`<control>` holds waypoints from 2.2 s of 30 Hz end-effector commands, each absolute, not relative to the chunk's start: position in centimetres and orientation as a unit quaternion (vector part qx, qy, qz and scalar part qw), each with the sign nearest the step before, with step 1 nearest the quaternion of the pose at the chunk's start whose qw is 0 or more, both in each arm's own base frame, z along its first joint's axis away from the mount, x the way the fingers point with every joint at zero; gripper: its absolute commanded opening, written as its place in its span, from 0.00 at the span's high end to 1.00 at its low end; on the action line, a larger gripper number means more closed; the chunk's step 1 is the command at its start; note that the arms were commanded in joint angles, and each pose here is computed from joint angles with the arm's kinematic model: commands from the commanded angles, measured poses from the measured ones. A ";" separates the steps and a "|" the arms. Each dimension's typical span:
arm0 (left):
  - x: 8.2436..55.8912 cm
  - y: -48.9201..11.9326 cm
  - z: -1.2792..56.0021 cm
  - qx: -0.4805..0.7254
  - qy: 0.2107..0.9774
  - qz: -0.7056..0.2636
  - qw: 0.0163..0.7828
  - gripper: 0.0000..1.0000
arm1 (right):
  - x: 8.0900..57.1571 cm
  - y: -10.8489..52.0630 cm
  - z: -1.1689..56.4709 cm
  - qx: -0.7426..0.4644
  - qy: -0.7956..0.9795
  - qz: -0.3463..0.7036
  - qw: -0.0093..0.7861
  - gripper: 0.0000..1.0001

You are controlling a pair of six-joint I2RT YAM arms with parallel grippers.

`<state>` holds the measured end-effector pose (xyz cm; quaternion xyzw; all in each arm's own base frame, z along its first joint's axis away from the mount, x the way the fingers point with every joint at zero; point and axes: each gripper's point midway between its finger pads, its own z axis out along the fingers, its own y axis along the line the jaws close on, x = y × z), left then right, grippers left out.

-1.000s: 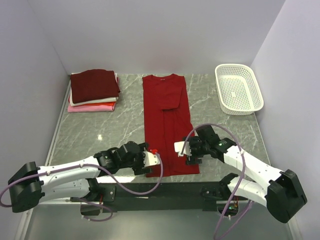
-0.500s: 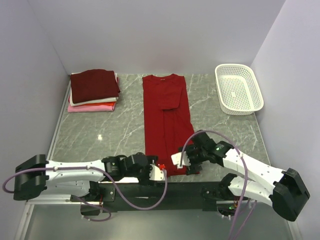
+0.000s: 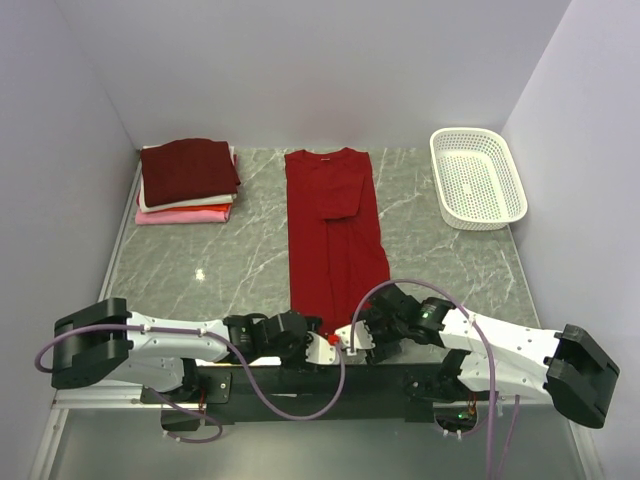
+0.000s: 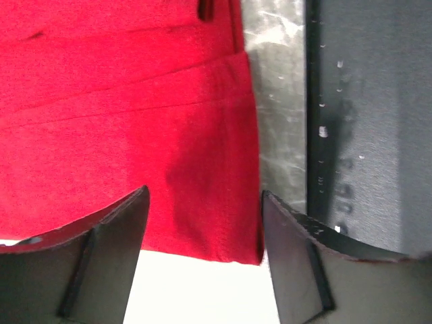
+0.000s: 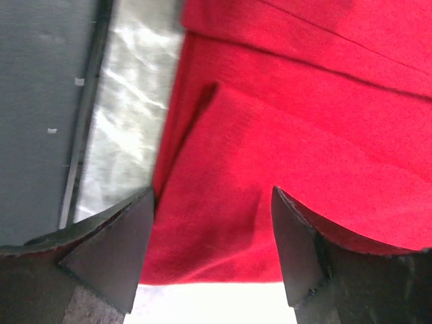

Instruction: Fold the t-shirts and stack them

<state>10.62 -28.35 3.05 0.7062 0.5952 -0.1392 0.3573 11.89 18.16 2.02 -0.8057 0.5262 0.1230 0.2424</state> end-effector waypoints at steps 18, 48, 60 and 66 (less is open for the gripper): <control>11.6 -27.5 1.8 0.715 0.588 -0.101 0.364 0.78 | 14.0 18.1 2.6 -0.778 0.557 0.071 0.281 0.72; 24.6 -27.7 16.1 0.585 0.583 -0.114 0.552 1.00 | 25.3 17.7 12.7 -0.662 0.653 0.113 0.350 1.00; 40.2 -27.0 16.3 0.536 0.617 -0.123 0.564 1.00 | 40.4 19.0 13.4 -0.612 0.710 0.131 0.324 1.00; 44.2 -26.4 14.8 0.527 0.632 -0.126 0.554 1.00 | 45.1 19.6 12.9 -0.603 0.719 0.128 0.322 1.00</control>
